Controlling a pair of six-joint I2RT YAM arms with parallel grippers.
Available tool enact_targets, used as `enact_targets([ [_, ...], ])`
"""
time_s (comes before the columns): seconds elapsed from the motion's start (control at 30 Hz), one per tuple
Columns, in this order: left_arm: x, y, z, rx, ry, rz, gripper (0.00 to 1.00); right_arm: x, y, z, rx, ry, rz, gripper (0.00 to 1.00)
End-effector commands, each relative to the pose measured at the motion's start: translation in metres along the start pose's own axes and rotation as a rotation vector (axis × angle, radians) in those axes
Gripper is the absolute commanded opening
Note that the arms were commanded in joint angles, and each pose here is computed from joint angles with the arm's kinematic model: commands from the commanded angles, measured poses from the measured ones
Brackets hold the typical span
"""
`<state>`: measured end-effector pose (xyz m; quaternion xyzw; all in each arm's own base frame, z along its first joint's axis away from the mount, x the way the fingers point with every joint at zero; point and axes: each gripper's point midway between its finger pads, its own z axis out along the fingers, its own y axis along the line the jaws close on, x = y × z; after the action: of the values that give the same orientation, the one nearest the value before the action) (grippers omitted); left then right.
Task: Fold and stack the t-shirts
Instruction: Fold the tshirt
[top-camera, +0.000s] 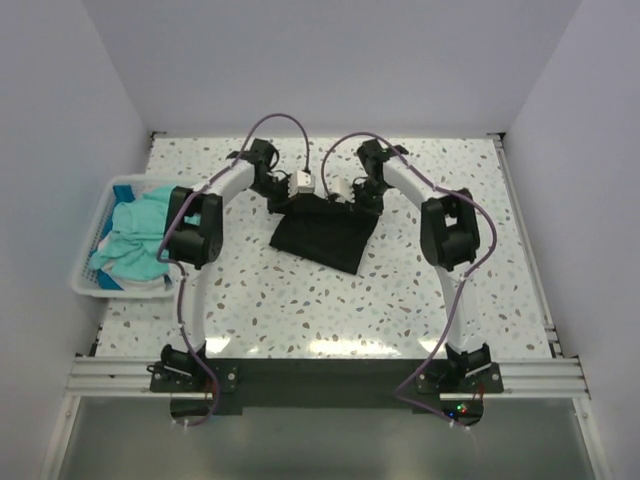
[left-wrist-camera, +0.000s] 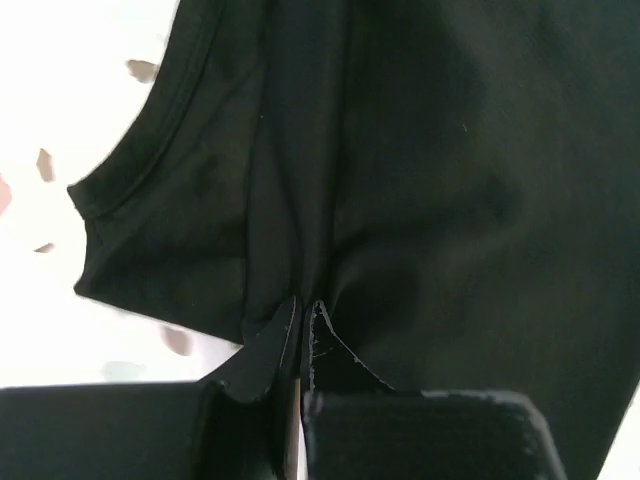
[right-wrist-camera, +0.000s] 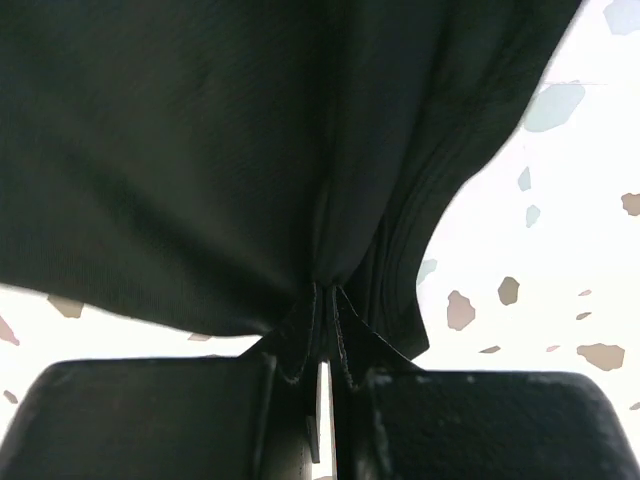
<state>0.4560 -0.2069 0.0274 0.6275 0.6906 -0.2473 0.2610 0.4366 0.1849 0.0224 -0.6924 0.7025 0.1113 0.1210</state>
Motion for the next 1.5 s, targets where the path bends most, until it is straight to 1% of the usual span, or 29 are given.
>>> enact_targets([
  [0.0,0.009,-0.037,-0.001,0.04,0.031,-0.068,0.02,0.009,-0.007,0.01,0.051,0.038,-0.043,0.0],
  [0.13,0.013,-0.091,-0.007,0.102,-0.001,-0.156,0.0,-0.001,0.025,0.011,0.012,0.028,-0.095,0.0],
  [0.2,0.012,-0.122,-0.015,0.134,-0.026,-0.187,0.0,-0.001,0.051,0.004,-0.019,0.019,-0.093,0.0],
  [0.23,0.01,-0.129,-0.017,0.134,-0.036,-0.196,0.0,-0.005,0.064,0.003,-0.037,0.017,-0.099,0.0],
  [0.27,0.002,-0.136,-0.028,0.122,-0.056,-0.18,0.0,0.002,0.087,0.009,-0.091,0.019,-0.085,0.0],
  [0.3,0.009,-0.153,-0.026,0.148,-0.055,-0.202,0.0,-0.004,0.094,-0.006,-0.073,-0.003,-0.084,0.0],
  [0.37,0.004,-0.161,-0.035,0.131,-0.07,-0.198,0.0,-0.004,0.122,-0.006,-0.119,-0.023,-0.065,0.0],
  [0.4,0.007,-0.169,-0.035,0.143,-0.067,-0.21,0.02,-0.008,0.129,-0.017,-0.113,-0.039,-0.05,0.0],
  [0.43,0.006,-0.172,-0.037,0.143,-0.071,-0.199,0.05,-0.009,0.135,-0.02,-0.121,-0.049,-0.037,0.04],
  [0.47,0.003,-0.173,-0.041,0.135,-0.076,-0.183,0.12,-0.011,0.139,-0.023,-0.125,-0.058,-0.025,0.13],
  [0.5,0.0,-0.167,-0.042,0.112,-0.083,-0.161,0.29,-0.014,0.141,-0.027,-0.127,-0.07,0.012,0.36],
  [0.53,-0.004,-0.163,-0.045,0.092,-0.094,-0.136,0.34,-0.016,0.137,-0.031,-0.113,-0.078,0.043,0.43],
  [0.57,-0.014,-0.158,-0.051,0.065,-0.117,-0.099,0.38,-0.027,0.123,-0.043,-0.081,-0.108,0.087,0.53],
  [0.6,-0.022,-0.155,-0.054,0.054,-0.149,-0.068,0.47,-0.035,0.122,-0.05,-0.102,-0.149,0.132,0.55],
  [0.63,-0.034,-0.144,-0.058,0.017,-0.184,-0.02,0.49,-0.034,0.111,-0.05,-0.113,-0.167,0.197,0.56],
  [0.67,-0.044,-0.14,-0.062,-0.005,-0.208,0.016,0.5,-0.052,0.089,-0.067,-0.078,-0.219,0.254,0.56],
  [0.73,-0.061,-0.133,-0.061,-0.03,-0.244,0.111,0.52,-0.062,0.086,-0.076,-0.147,-0.267,0.359,0.54],
  [0.77,-0.066,-0.13,-0.061,-0.042,-0.253,0.141,0.52,-0.071,0.075,-0.074,-0.166,-0.285,0.425,0.49],
  [0.83,-0.076,-0.125,-0.054,-0.058,-0.263,0.218,0.53,-0.083,0.078,-0.07,-0.238,-0.318,0.497,0.43],
  [0.87,-0.078,-0.123,-0.048,-0.048,-0.257,0.236,0.53,-0.086,0.079,-0.063,-0.271,-0.317,0.564,0.34],
  [0.97,-0.077,-0.132,-0.03,0.027,-0.22,0.273,0.53,-0.099,0.084,-0.049,-0.326,-0.34,0.636,0.22],
  [1.03,-0.078,-0.136,-0.024,0.048,-0.218,0.279,0.53,-0.11,0.085,-0.04,-0.327,-0.354,0.64,0.18],
  [1.07,-0.078,-0.139,-0.021,0.054,-0.217,0.282,0.54,-0.112,0.09,-0.035,-0.348,-0.35,0.684,0.17],
  [1.1,-0.076,-0.144,-0.014,0.06,-0.204,0.288,0.54,-0.118,0.088,-0.03,-0.344,-0.367,0.678,0.17],
  [1.17,-0.071,-0.147,-0.003,0.069,-0.18,0.281,0.55,-0.122,0.092,-0.022,-0.37,-0.368,0.721,0.15],
  [1.23,-0.063,-0.151,0.015,0.094,-0.125,0.269,0.56,-0.124,0.092,-0.009,-0.385,-0.363,0.738,0.13],
  [1.27,-0.062,-0.154,0.019,0.108,-0.115,0.263,0.56,-0.124,0.091,-0.006,-0.388,-0.359,0.751,0.11],
  [1.33,-0.06,-0.156,0.026,0.124,-0.109,0.237,0.56,-0.122,0.09,0.007,-0.398,-0.339,0.769,0.09],
  [1.47,-0.059,-0.163,0.032,0.135,-0.108,0.239,0.54,-0.123,0.089,0.02,-0.404,-0.329,0.781,0.06],
])
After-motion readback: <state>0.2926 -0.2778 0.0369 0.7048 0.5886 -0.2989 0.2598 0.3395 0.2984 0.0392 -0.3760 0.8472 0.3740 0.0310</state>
